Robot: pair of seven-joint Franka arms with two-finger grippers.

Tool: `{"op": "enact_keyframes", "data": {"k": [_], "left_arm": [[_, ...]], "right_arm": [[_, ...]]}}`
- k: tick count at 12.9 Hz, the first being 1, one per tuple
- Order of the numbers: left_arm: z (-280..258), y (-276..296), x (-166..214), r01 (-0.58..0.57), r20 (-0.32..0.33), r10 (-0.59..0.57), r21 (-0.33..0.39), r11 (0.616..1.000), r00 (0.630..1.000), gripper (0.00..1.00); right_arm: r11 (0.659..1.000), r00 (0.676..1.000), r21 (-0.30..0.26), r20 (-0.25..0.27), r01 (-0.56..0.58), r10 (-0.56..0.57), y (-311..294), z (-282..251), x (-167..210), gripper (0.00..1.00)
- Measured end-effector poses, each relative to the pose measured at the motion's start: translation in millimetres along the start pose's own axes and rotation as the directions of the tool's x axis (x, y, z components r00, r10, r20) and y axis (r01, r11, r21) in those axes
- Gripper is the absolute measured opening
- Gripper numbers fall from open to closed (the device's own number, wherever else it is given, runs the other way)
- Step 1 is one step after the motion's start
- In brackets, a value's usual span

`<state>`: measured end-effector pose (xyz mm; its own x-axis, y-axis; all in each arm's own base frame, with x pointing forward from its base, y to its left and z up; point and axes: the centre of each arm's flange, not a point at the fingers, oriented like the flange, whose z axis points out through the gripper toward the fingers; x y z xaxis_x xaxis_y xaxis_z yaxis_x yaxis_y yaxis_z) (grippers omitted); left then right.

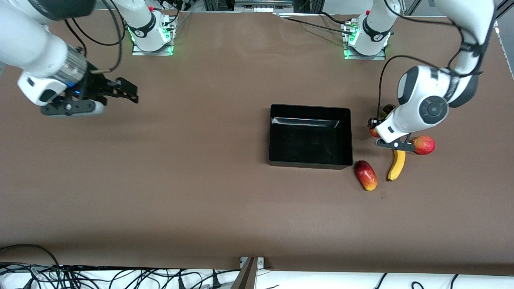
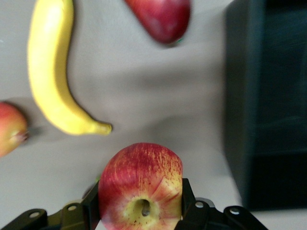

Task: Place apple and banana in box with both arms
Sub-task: 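Carry the red apple into the box and open the left gripper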

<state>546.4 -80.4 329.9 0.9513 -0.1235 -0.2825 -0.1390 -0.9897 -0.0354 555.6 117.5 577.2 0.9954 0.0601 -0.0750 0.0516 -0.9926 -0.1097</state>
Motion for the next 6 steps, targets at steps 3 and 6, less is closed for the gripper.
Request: {"op": "enact_keyframes", "data": {"k": [3, 6], "left_arm": [[-49.4, 83.2, -4.9, 0.12, -0.014, -0.12, -0.015, 0.993, 0.993, 0.65], [-9.9, 139.6, 6.6, 0.186, 0.009, -0.185, -0.043, 0.982, 0.983, 0.65]], "right_arm": [[1.0, 1.0, -0.017, -0.003, 0.004, -0.004, 37.6, -6.6, -1.5, 1.0], [1.0, 1.0, -0.028, 0.001, 0.001, -0.001, 43.6, -11.2, -5.5, 1.0]]}}
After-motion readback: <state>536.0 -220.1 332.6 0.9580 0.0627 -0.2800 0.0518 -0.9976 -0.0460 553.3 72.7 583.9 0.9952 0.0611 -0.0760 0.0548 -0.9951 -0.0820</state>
